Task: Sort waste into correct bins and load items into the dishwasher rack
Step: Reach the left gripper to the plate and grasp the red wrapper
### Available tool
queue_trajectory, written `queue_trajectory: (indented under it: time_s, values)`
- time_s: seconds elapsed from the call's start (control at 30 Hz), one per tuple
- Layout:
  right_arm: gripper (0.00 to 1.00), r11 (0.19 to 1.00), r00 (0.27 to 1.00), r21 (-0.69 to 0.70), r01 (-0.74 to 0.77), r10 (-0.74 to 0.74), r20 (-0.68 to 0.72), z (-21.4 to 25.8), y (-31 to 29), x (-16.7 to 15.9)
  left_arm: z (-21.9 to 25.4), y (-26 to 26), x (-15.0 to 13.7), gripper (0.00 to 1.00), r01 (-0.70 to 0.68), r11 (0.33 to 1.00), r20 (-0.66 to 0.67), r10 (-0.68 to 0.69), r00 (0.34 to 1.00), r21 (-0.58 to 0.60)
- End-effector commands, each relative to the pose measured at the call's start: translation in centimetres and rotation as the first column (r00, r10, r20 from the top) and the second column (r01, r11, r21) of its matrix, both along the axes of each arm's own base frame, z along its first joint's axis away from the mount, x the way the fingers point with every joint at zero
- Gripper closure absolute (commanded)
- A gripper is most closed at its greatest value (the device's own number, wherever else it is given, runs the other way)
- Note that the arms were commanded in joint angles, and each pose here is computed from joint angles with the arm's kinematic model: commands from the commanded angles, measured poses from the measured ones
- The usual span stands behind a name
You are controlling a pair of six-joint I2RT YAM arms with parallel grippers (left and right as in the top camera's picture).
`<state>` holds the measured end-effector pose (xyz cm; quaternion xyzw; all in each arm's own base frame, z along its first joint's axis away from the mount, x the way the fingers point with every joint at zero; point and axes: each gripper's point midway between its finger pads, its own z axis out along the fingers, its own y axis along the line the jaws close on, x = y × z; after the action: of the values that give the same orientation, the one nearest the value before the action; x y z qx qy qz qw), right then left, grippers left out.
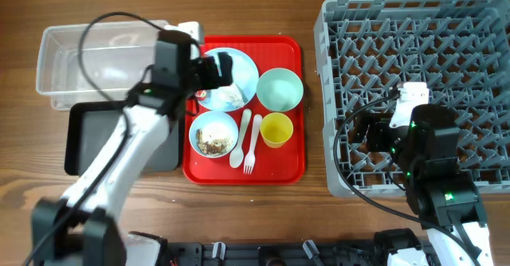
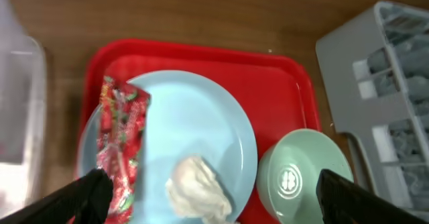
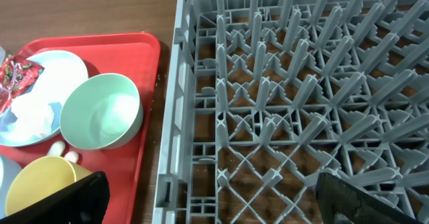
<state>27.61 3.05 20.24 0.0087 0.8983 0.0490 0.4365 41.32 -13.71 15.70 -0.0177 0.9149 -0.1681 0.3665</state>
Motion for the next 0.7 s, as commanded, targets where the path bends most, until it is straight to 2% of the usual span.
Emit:
queue_trajectory:
  time_s: [0.0,0.07,0.17,0.23,0.3,0.33,0.37,0.47,0.57,0.63,0.67]
  values:
    - [0.0,1.0,1.0,-0.003,0.013,-0.013,0.021,0.9,-0.2,0.3,-4.2,-2.0,1.1,0.04,0.014,0.999,-0.054,-0.012,0.998,0.045]
    - [0.0,1.0,1.0,-0.004,0.014,-0.013,0.021,0.9,-0.2,0.3,-7.6,-3.0,1.1,0.07,0.04,0.997,-0.111,-0.033,0.993,0.065]
    - [0.0,1.0,1.0,-0.004,0.013,-0.013,0.021,0.9,-0.2,0.3,-11.8,-3.4,0.4,0.19,0.057,0.994,-0.2,-0.037,0.979,0.098]
    - [0.0,1.0,1.0,-0.004,0.014,-0.013,0.021,0.9,-0.2,0.3,-12.9,-3.2,0.3,0.35,0.059,0.992,-0.223,-0.033,0.974,0.108]
    - [0.0,1.0,1.0,-0.005,0.013,-0.013,0.021,0.9,-0.3,0.3,-12.9,-3.3,0.3,0.56,0.058,0.992,-0.221,-0.033,0.975,0.108]
    - [0.0,1.0,1.0,-0.006,0.012,-0.012,0.021,0.9,-0.3,0.3,-12.9,-3.2,0.2,0.73,0.058,0.992,-0.224,-0.033,0.974,0.109]
    - [0.0,1.0,1.0,-0.006,0.012,-0.012,0.021,0.9,-0.3,0.3,-12.7,-3.2,0.1,0.83,0.058,0.992,-0.224,-0.032,0.974,0.11]
    - [0.0,1.0,1.0,-0.007,0.012,-0.012,0.021,0.9,-0.3,0.3,-9.2,-2.3,1.0,0.89,0.016,0.993,-0.14,0.0,0.99,0.116]
    - [0.0,1.0,1.0,-0.007,0.012,-0.012,0.021,0.9,-0.3,0.3,-2.7,1.4,2.1,0.94,-0.11,0.986,0.009,0.109,0.994,0.123]
    - [0.0,1.0,1.0,-0.007,0.012,-0.012,0.021,0.9,-0.3,0.3,0.9,4.9,2.4,0.92,-0.209,0.971,0.092,0.199,0.976,0.114]
    - [0.0,1.0,1.0,-0.006,0.012,-0.012,0.021,0.9,-0.3,0.3,3.1,8.4,2.7,0.88,-0.291,0.952,0.137,0.278,0.951,0.093]
